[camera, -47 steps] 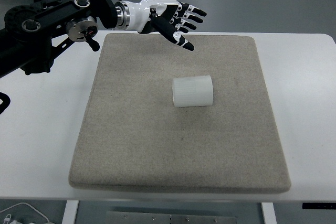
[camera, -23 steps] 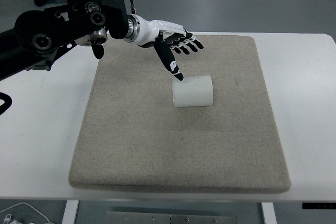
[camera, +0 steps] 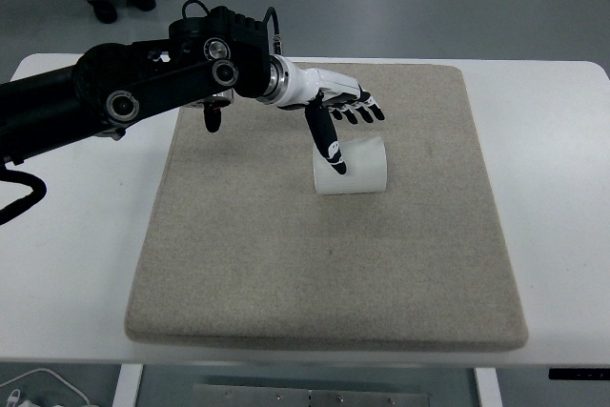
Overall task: Flip white cup upright
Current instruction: 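Lower the left hand onto the cup and wrap fingers around it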
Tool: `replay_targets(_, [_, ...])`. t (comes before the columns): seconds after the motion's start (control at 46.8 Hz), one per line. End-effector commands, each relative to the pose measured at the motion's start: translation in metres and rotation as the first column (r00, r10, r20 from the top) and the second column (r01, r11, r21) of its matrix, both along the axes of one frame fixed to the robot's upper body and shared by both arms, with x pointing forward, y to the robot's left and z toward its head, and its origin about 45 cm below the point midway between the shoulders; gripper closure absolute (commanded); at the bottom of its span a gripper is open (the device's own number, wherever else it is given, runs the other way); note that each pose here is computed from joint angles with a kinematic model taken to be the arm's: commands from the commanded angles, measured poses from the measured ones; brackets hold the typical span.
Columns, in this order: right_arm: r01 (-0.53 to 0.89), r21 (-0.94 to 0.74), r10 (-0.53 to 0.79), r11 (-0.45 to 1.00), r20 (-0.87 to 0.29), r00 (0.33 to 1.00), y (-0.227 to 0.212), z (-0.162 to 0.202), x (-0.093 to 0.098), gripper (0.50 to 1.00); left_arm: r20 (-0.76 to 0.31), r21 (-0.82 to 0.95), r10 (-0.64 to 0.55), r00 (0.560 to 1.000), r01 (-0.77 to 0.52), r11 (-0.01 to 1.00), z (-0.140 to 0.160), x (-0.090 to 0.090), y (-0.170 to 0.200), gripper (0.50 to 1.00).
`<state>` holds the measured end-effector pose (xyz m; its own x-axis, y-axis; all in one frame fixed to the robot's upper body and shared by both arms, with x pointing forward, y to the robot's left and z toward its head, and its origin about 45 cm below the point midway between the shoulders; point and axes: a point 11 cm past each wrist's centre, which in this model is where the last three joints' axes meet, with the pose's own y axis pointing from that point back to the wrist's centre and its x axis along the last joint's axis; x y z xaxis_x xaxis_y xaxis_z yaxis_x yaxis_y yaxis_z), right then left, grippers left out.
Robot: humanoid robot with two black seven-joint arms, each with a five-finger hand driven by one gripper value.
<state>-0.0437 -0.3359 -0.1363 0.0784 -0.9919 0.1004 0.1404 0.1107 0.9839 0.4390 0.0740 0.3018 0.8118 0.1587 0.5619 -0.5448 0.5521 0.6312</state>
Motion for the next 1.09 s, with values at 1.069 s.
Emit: replay_targets(1.069, [0.001,0.012,-0.001,1.0,-0.005,1.0,0.004,0.0,-0.002,0.57,0.005,0.055,0.013,1.0,-0.013,0.998,-0.033,0.001,-0.024,0.527])
